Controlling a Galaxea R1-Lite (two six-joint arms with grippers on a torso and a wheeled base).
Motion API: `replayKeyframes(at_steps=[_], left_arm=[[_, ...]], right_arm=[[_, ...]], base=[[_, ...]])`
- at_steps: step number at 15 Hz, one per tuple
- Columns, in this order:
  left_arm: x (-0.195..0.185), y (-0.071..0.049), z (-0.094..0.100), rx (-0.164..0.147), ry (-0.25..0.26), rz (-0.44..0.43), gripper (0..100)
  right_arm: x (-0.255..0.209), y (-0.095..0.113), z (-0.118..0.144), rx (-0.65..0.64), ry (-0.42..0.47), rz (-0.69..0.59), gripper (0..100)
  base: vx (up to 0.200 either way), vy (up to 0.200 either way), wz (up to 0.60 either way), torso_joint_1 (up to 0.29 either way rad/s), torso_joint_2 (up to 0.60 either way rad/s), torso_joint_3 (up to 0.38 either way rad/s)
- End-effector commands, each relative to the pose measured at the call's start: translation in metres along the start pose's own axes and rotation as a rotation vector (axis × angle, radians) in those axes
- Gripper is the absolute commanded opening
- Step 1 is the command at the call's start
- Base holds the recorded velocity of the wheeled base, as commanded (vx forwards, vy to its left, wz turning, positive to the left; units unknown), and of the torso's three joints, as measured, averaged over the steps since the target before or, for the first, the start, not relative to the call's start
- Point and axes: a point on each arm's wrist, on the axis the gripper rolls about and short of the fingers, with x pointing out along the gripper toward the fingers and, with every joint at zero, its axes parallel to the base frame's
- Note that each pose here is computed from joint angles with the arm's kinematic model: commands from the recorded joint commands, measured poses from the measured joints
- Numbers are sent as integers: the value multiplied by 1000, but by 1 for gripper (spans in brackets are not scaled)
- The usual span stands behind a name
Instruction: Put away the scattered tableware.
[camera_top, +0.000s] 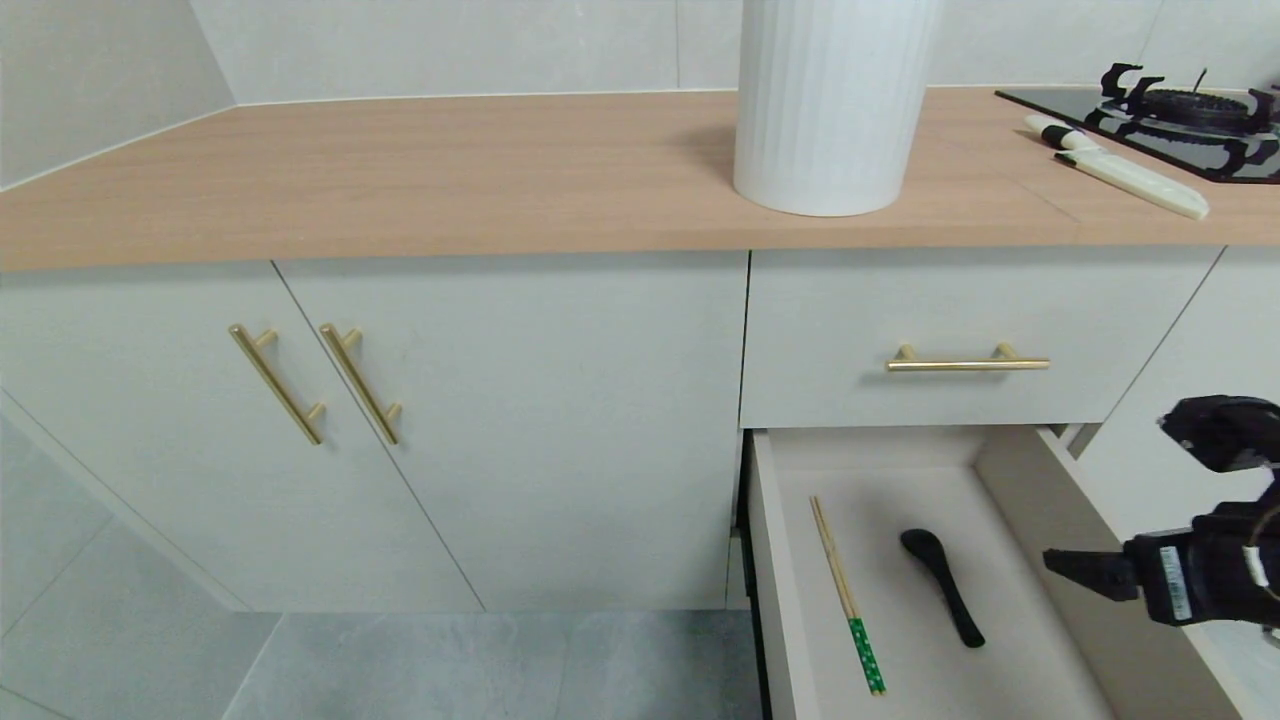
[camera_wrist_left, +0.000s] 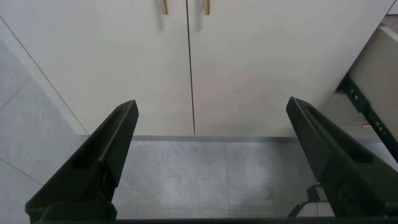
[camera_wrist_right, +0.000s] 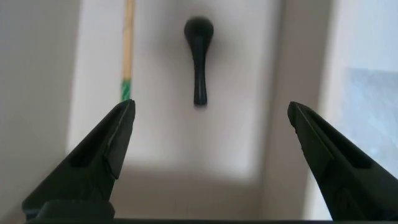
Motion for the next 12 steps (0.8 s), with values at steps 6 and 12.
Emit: replayKeyframes(at_steps=[6, 12], left_arm=[[0, 0, 0, 0, 0, 1, 100], [0, 0, 0, 0, 2, 1, 100]], right_arm=[[-57, 0, -5, -19, -104, 45, 100], [-68, 10, -18, -97, -74, 129, 100]], base=[[0, 0, 0, 0, 0, 0], [-200, 0, 0, 0, 4, 2]])
